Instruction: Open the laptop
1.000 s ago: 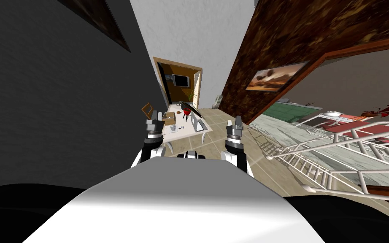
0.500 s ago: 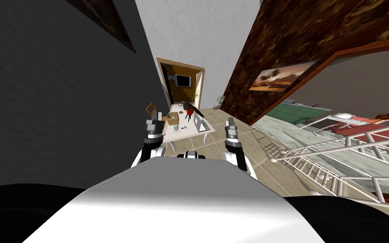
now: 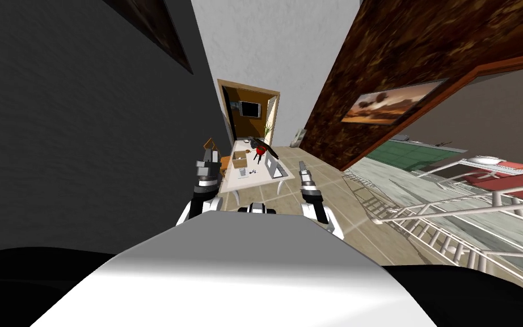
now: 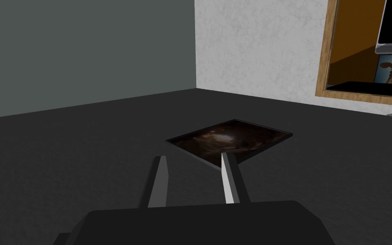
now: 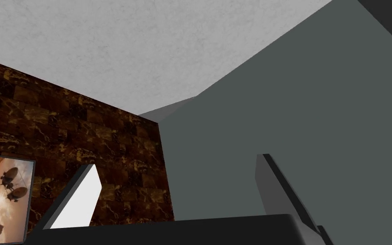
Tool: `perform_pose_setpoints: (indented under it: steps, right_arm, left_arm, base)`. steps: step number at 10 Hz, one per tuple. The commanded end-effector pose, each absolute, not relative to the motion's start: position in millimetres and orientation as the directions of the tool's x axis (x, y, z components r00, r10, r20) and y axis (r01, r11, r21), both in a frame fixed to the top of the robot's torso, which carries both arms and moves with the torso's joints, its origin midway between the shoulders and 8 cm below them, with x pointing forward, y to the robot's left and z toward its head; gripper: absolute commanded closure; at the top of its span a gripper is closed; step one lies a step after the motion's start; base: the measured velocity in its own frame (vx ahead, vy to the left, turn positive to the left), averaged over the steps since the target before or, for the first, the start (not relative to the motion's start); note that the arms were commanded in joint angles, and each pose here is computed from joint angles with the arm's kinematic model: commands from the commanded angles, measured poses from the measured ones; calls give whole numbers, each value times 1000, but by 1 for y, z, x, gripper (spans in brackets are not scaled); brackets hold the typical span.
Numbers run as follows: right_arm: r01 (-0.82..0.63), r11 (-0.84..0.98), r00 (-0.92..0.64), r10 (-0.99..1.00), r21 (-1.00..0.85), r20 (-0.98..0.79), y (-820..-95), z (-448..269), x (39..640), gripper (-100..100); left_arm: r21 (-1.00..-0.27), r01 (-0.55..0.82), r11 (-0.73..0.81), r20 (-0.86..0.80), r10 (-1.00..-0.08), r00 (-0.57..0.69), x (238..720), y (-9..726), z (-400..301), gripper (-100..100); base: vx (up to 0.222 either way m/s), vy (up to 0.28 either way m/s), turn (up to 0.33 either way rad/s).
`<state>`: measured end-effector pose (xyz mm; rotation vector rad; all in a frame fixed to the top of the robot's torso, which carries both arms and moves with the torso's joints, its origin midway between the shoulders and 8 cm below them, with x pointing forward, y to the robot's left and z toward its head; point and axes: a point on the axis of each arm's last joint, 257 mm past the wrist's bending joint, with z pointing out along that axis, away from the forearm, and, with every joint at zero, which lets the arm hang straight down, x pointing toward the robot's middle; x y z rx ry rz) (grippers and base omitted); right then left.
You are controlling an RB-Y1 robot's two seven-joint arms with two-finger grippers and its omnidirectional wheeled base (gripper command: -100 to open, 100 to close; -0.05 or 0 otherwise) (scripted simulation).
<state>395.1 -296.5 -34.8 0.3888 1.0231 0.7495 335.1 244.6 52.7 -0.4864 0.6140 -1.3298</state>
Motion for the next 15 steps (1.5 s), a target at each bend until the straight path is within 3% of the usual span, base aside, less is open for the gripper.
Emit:
perform_pose_setpoints:
  steps: [1, 9, 15]
  right_arm:
    - [-298, 786, 308, 616, 541, -725, -307, -55, 407, -100]
    - [-99, 959, 247, 281, 265, -927, -345, -113, 434, -100]
    - [27, 998, 132, -58, -55, -989, -396, -153, 451, -100]
  left_arm:
    - [-648, 739, 181, -134, -983, 124, 335, 245, 53, 0]
    - [-648, 739, 181, -134, -983, 124, 335, 245, 53, 0]
    - [-648, 739, 181, -134, -983, 124, 335, 245, 53, 0]
  base:
    - [2, 107, 65]
    - [8, 94, 56]
    - [11, 106, 61]
